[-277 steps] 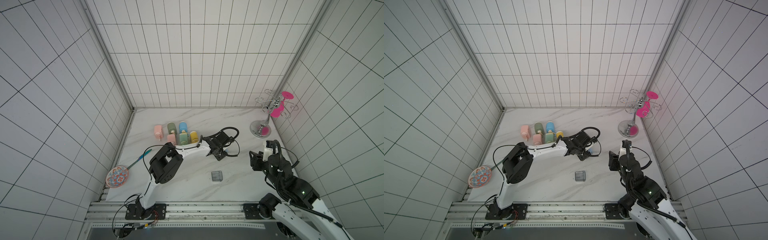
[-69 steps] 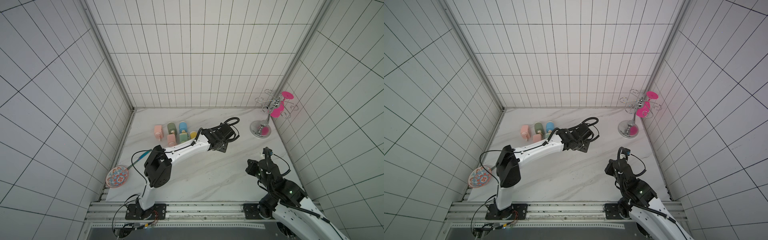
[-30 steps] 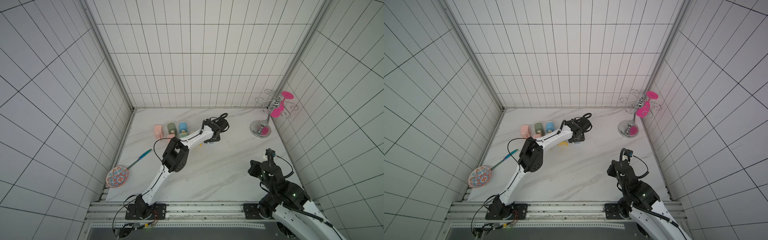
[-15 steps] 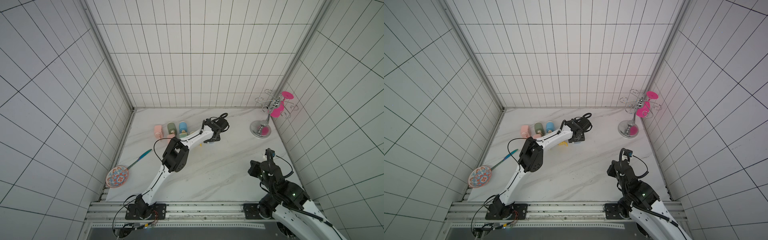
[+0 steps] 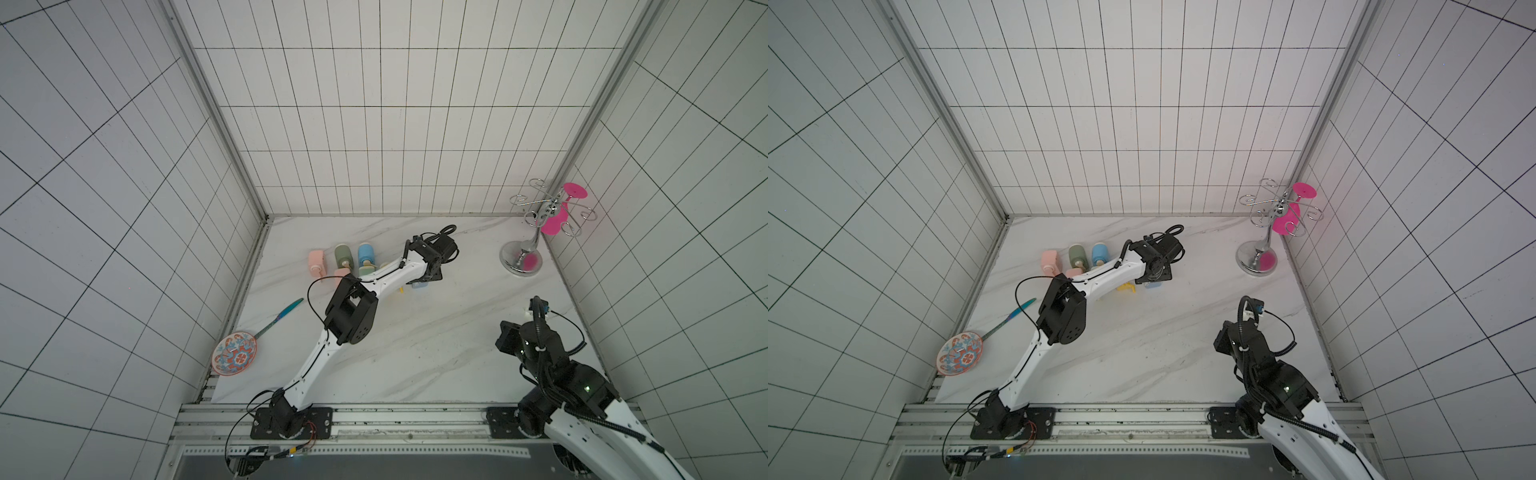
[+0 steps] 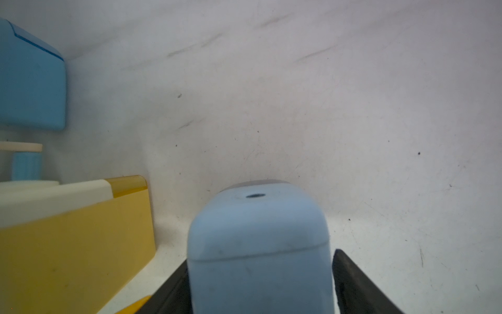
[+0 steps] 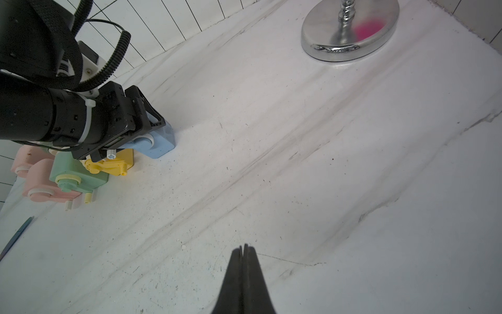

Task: Put the tray back into the pencil sharpener
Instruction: Place the pencil sharpener at the center of the board, then reset both arms

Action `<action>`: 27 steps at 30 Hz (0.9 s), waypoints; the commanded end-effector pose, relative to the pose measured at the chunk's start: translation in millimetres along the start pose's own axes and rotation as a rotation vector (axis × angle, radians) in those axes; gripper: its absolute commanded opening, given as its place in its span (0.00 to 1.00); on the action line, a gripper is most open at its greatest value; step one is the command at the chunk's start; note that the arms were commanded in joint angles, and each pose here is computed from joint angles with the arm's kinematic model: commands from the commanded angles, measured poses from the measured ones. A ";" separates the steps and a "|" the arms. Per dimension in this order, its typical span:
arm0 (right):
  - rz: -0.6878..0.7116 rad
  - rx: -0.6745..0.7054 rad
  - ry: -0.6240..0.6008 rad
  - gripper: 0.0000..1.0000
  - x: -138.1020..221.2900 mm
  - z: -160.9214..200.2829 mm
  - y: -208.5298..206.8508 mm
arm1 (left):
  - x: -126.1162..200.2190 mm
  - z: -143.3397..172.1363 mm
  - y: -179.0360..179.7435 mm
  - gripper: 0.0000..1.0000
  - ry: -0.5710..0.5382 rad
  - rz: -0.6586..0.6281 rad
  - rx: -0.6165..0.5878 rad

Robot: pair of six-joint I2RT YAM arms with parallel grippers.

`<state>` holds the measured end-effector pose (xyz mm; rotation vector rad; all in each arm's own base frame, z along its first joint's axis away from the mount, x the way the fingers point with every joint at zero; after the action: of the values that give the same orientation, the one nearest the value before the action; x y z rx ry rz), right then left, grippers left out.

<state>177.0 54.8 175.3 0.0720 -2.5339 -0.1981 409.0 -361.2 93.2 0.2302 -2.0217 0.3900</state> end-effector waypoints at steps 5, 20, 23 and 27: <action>0.017 0.021 0.004 0.00 1.4 -1.5 -2.5 | 46.4 -31.7 -19.8 0.92 -0.148 0.099 -0.021; 0.092 0.108 -0.104 0.05 8.6 -23.0 -12.1 | 181.1 -67.7 71.2 0.97 -0.601 0.212 0.103; 0.133 0.137 -0.173 0.13 10.6 -35.5 -16.0 | 196.3 -64.3 123.0 0.96 -0.688 0.258 0.116; 0.204 0.165 -0.255 0.20 7.2 -50.9 -21.7 | 188.7 -63.0 198.7 0.97 -0.727 0.263 0.128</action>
<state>189.7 37.1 198.3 -0.0410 -2.6857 0.0255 306.3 -179.8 243.4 0.1948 -2.6556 0.5776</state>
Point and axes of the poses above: each gripper's point midway between its finger pads, its own x axis back along the fingers, its own y axis along the line the jaws close on, z = x × y, the point moved 3 cm from there along x, back along the fingers, and after that the axes turned 14 degrees about x, right-handed, at the moved point
